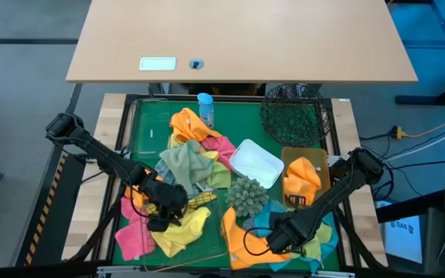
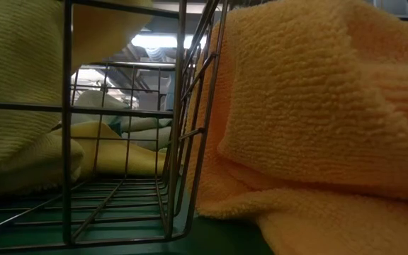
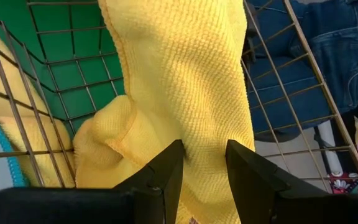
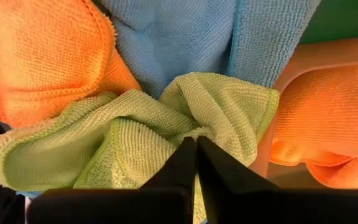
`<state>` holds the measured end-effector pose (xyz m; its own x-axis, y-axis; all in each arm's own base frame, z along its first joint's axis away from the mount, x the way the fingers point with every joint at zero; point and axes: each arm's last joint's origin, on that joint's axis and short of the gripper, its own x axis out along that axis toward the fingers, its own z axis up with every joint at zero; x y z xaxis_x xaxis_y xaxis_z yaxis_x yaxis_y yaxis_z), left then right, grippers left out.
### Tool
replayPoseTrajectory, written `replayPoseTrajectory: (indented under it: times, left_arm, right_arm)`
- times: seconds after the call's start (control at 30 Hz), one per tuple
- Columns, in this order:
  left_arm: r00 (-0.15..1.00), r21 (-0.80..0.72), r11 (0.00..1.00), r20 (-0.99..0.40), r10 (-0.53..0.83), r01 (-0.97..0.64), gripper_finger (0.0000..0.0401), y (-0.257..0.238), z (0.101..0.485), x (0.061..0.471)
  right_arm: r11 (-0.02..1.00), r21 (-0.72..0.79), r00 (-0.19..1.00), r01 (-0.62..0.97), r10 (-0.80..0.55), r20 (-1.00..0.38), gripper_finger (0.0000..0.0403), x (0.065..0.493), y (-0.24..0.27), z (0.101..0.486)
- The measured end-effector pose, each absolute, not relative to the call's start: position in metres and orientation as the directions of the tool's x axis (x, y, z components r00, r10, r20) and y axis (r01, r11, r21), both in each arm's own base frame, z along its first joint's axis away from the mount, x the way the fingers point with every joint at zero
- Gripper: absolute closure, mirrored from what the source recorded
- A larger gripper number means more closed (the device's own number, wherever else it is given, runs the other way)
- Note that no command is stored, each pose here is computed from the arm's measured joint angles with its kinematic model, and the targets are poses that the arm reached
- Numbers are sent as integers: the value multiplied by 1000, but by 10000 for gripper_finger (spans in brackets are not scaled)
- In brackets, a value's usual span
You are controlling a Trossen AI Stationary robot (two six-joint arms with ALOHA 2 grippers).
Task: Sort microfiber towel by color & place in baskets
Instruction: Put the green microfiber cloth into the white bin
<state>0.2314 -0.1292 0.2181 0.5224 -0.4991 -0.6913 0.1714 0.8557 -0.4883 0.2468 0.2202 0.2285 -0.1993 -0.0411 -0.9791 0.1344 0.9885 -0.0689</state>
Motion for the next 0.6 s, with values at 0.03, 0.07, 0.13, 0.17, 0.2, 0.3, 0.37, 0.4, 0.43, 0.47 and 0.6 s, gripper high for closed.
replayPoseTrajectory:
  times: [0.03, 0.07, 0.13, 0.17, 0.2, 0.3, 0.37, 0.4, 0.43, 0.47, 0.6]
  left_arm:
    - [526, -490, 854, -688, -501, 174, 285, -129, 218, 232]
    - [529, -492, 853, -684, -503, 176, 285, -130, 219, 232]
    - [529, -495, 850, -680, -508, 180, 285, -130, 219, 232]
    - [529, -495, 850, -680, -508, 180, 285, -130, 219, 232]
    - [529, -495, 850, -680, -508, 180, 285, -130, 219, 232]
    - [528, -496, 850, -680, -509, 180, 285, -130, 219, 232]
    - [528, -496, 850, -680, -509, 180, 285, -130, 219, 232]
    - [528, -495, 850, -680, -509, 181, 285, -130, 219, 232]
    - [528, -495, 850, -680, -509, 181, 285, -130, 219, 232]
    - [528, -495, 850, -680, -509, 180, 285, -130, 219, 232]
    - [529, -499, 849, -680, -508, 174, 285, -130, 219, 232]
  right_arm:
    - [989, -70, -198, 134, -42, -979, 381, 247, 220, 228]
    - [989, -70, -198, 131, -43, -979, 381, 247, 220, 228]
    - [991, -66, -197, 113, -43, -979, 390, 247, 220, 229]
    - [993, -61, -195, 103, -40, -980, 395, 247, 221, 231]
    - [995, -53, -188, 89, -35, -981, 398, 248, 221, 233]
    - [997, -18, -154, 79, -6, -988, 395, 255, 221, 244]
    - [998, -4, -115, 70, 4, -993, 397, 262, 220, 254]
    - [998, -1, -95, 61, 4, -996, 399, 265, 219, 260]
    - [999, -6, -75, 48, -2, -997, 400, 267, 217, 266]
    - [999, -15, -56, 38, -12, -998, 400, 269, 215, 273]
    - [999, -44, 18, 20, -44, -999, 400, 279, 204, 300]
